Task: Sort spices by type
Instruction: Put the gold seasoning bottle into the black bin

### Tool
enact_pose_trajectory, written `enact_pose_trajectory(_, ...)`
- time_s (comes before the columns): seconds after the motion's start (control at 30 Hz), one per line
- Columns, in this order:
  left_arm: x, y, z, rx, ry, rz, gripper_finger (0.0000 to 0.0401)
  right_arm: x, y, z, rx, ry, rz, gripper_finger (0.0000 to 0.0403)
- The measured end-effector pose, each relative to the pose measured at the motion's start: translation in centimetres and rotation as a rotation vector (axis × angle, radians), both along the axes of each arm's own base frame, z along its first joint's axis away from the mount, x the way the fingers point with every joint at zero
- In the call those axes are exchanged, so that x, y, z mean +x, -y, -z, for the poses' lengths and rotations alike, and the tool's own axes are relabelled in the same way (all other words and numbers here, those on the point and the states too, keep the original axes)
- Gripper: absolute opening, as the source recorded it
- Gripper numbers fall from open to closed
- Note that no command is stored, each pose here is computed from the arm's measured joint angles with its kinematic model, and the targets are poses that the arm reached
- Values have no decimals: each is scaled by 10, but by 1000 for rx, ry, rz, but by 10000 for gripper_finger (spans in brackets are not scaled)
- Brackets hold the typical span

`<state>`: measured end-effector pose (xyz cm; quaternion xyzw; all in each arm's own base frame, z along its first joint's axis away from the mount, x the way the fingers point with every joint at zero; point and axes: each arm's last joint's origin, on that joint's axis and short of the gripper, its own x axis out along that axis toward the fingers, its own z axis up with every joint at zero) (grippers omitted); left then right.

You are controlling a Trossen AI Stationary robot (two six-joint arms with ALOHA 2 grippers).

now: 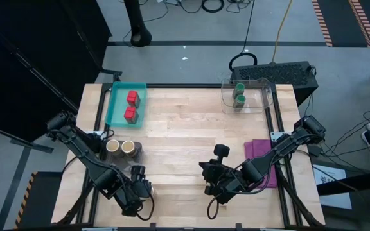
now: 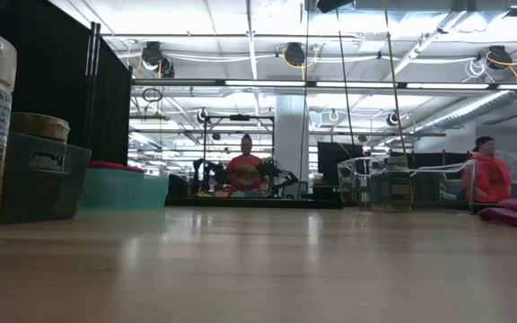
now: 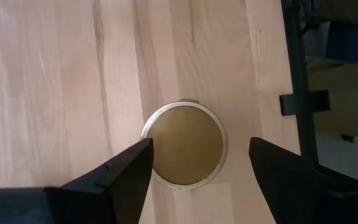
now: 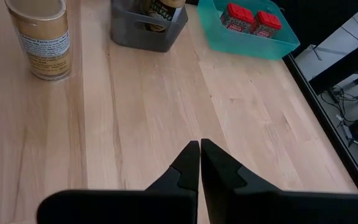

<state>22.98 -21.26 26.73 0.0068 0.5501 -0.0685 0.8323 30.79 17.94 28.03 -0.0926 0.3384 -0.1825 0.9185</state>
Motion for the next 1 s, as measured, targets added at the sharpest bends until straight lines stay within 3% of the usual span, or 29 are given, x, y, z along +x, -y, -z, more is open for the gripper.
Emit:
enact_pose_trajectory(0.13, 0, 0, 0, -4, -3, -4, 283, 0, 0, 0, 3, -2, -2, 0)
enact_pose_trajectory(0.43, 3, 1, -1, -53, 23, -89, 360, 0, -1, 1, 20, -13, -15, 0)
enact_pose_trajectory(0.7, 10, 6, -5, -127, 98, -136, 371, 0, 0, 1, 19, -14, -12, 0)
enact_pose_trajectory(0.8, 6, 2, -3, -83, 48, -120, 369, 0, 0, 1, 19, -14, -12, 0)
enact_pose_trajectory(0.9, 0, -4, 5, 30, -27, -121, 368, 0, 0, 1, 19, -14, -12, 0)
enact_pose_trajectory(1.0, 1, -3, 11, 66, -17, -120, 368, 0, 0, 1, 18, -14, -12, 0)
